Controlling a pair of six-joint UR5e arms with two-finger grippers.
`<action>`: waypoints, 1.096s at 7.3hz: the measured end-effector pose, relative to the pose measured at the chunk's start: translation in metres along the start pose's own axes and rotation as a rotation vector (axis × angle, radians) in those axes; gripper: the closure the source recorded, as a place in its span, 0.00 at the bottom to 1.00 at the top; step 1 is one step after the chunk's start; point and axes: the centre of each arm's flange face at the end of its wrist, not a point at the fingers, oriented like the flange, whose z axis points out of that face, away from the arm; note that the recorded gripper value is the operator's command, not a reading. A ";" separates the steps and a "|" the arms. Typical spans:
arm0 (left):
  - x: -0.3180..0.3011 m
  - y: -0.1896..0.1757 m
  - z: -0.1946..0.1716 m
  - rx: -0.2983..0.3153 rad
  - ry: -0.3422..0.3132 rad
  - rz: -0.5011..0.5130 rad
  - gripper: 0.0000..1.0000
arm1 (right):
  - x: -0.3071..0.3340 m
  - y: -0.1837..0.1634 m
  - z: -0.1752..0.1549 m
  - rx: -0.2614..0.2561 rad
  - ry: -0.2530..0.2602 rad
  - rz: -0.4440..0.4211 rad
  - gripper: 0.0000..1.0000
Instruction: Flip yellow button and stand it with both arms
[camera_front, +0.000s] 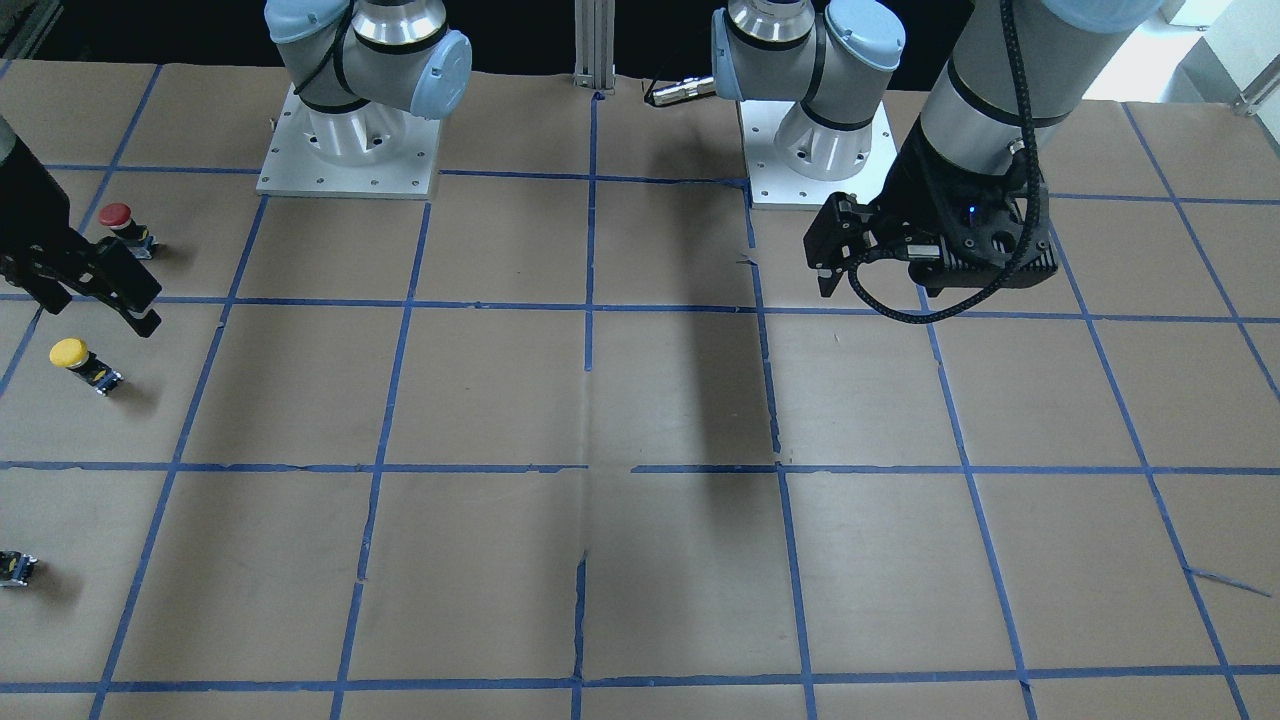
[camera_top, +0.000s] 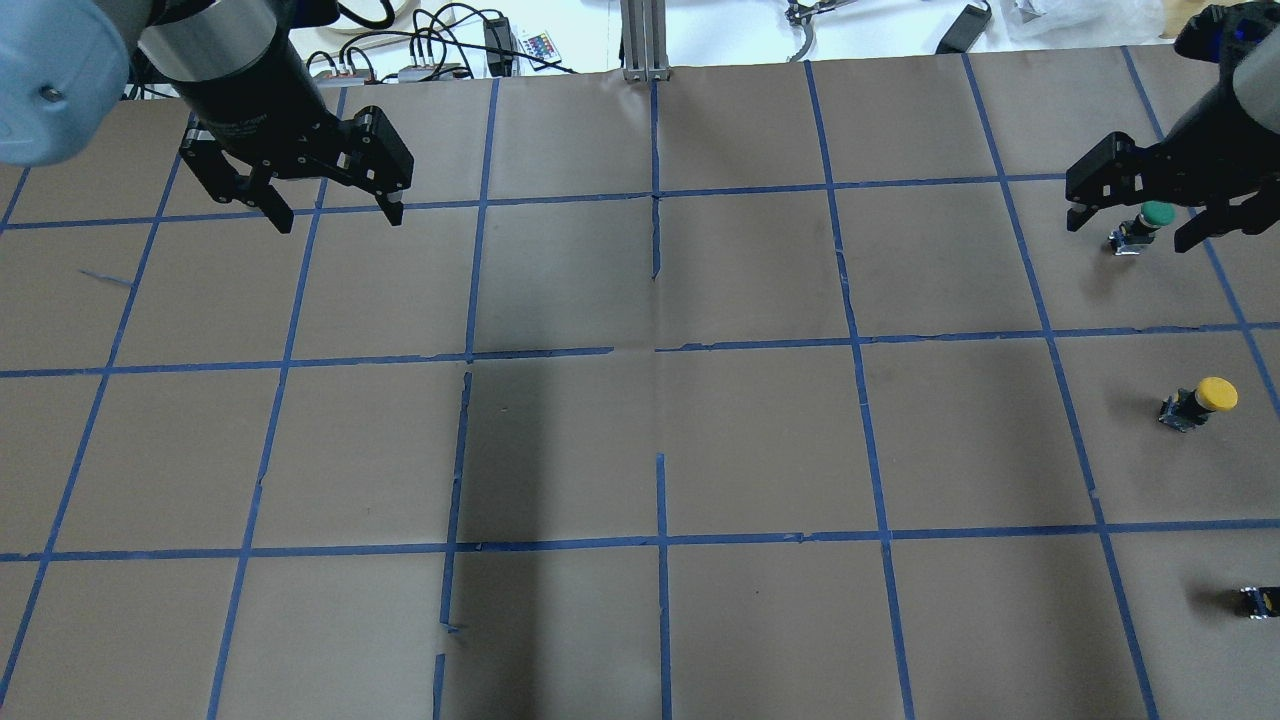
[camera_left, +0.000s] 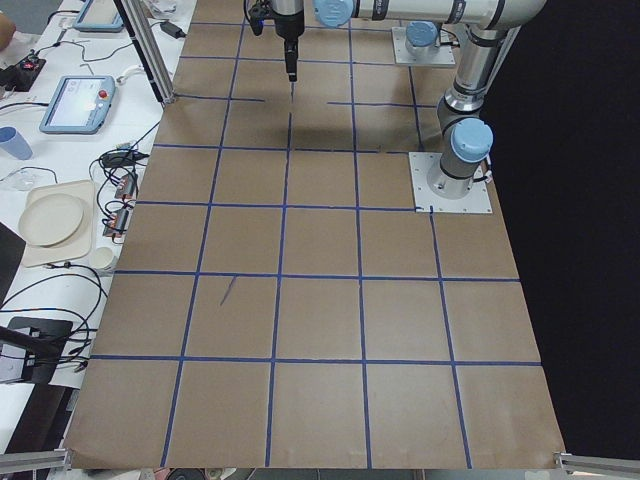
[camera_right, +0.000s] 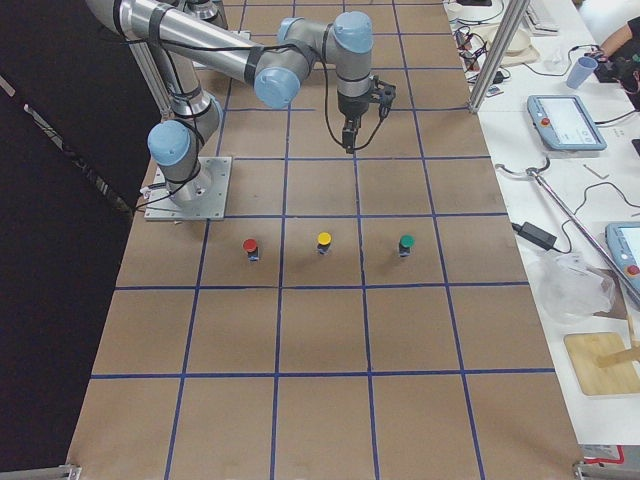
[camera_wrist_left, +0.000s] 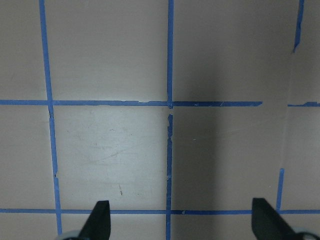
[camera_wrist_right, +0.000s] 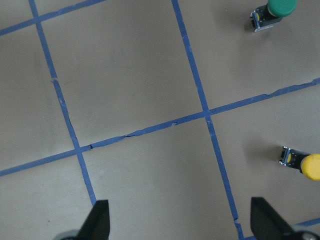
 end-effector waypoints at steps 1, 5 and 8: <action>0.000 0.000 0.000 0.002 0.000 0.000 0.00 | -0.001 -0.001 -0.003 0.010 0.001 0.024 0.00; 0.000 0.000 0.000 0.004 -0.001 0.000 0.00 | -0.032 0.006 -0.011 -0.014 -0.013 0.026 0.00; 0.000 0.000 0.000 0.004 0.000 0.000 0.00 | -0.069 0.014 -0.031 -0.038 -0.020 0.000 0.00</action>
